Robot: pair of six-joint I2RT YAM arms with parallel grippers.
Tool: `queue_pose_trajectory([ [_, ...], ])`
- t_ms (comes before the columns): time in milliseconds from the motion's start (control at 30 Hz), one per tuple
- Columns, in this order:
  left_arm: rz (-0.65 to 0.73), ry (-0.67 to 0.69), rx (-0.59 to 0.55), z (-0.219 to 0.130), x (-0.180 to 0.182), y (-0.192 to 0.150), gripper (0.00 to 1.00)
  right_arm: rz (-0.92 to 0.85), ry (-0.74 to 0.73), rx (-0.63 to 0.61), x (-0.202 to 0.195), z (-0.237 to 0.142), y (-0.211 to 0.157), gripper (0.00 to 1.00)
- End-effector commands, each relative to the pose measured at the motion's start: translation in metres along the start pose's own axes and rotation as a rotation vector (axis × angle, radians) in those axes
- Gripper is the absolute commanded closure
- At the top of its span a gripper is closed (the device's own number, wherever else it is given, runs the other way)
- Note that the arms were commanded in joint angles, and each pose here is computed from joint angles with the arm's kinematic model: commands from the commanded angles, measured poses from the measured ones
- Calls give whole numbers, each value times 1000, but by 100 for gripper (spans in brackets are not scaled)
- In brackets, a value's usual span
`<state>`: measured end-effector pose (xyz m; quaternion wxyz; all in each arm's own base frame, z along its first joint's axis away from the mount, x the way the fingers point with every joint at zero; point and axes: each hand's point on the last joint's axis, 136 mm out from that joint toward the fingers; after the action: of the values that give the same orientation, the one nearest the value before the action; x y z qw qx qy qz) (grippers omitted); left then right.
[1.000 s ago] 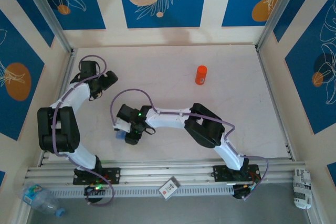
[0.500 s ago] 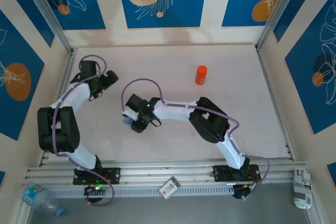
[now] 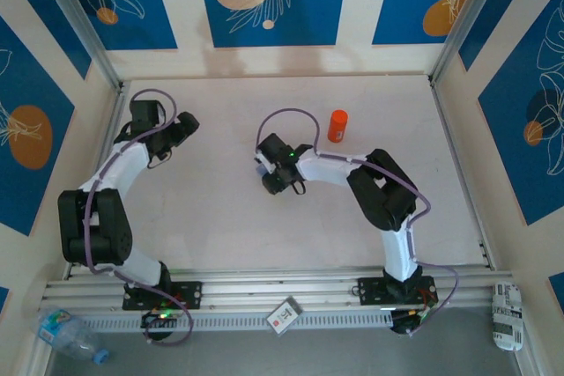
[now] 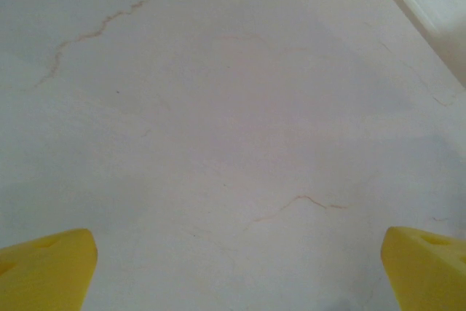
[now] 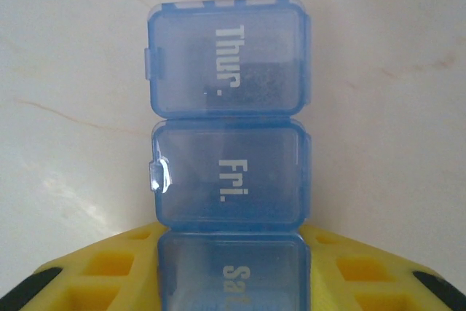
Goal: Sort the pills into containers
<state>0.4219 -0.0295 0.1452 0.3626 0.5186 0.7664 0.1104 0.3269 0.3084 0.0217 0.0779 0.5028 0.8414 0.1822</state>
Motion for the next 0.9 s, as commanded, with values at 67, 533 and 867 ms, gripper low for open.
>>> queue_pose_trajectory([
  [67,33,-118,10,-9,-30,-17,0,110,6,39,-18,-1,-21,60],
  [533,167,-539,92,-16,-140,-88,0,292,169,-62,-33,-48,1,64],
  [867,140,-747,124,-24,-202,-116,0,367,292,-150,-27,-89,23,64],
])
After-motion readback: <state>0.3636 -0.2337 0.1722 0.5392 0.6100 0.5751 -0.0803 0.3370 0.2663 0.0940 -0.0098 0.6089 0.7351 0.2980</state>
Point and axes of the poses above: each hand's point on the last joint's axis, 136 mm out from that joint toward the fingers, its own z axis out along the fingers, its own x axis along the line the jaws close on, y = z × x, and after that the axes turned 12 degrees about z, right-handed
